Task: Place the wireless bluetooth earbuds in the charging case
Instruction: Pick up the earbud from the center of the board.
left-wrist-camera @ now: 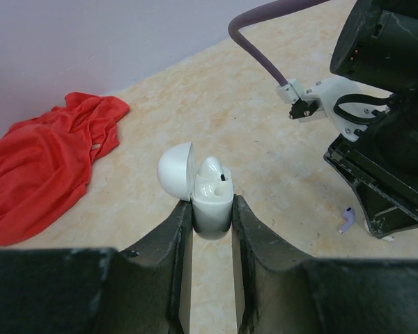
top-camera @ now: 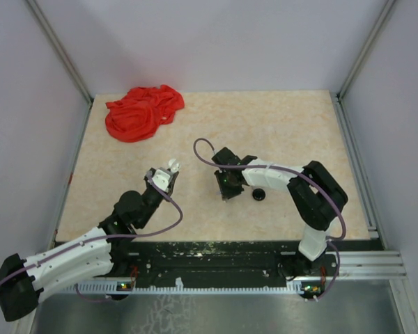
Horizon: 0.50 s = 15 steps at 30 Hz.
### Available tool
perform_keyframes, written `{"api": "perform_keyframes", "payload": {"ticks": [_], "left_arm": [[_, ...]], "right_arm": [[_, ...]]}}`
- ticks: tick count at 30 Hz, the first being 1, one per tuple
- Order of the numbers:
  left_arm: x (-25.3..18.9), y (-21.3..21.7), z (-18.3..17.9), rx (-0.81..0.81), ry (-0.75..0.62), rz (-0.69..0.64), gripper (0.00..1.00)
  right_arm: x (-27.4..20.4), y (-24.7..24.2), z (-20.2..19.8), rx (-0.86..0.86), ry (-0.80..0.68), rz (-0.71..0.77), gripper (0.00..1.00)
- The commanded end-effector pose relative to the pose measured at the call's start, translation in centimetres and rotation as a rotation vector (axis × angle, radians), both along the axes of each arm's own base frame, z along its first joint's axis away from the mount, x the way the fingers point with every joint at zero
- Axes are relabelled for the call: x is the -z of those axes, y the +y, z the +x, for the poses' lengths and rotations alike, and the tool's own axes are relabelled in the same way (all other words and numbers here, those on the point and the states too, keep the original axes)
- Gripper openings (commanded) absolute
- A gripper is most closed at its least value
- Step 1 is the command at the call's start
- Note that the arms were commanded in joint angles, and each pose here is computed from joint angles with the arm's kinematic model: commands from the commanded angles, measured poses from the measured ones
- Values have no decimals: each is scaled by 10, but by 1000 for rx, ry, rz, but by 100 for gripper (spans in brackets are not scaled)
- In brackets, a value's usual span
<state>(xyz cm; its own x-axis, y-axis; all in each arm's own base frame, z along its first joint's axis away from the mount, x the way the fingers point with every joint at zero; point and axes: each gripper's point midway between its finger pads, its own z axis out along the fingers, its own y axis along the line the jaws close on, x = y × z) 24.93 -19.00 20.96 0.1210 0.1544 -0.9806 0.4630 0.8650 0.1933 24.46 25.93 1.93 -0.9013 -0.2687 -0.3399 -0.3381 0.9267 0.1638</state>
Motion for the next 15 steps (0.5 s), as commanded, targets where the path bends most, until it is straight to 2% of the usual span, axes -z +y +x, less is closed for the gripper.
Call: {"api": "perform_keyframes", "payload": {"ticks": [1, 8, 15], "left_arm": [[-16, -4, 0, 14, -16, -39, 0], [-15, -6, 0, 19, -12, -39, 0], [-14, -6, 0, 21, -9, -43, 0]], "right_arm": [[11, -1, 11, 5, -36, -81, 26], [20, -3, 7, -27, -35, -185, 29], [20, -6, 2, -38, -28, -207, 20]]}}
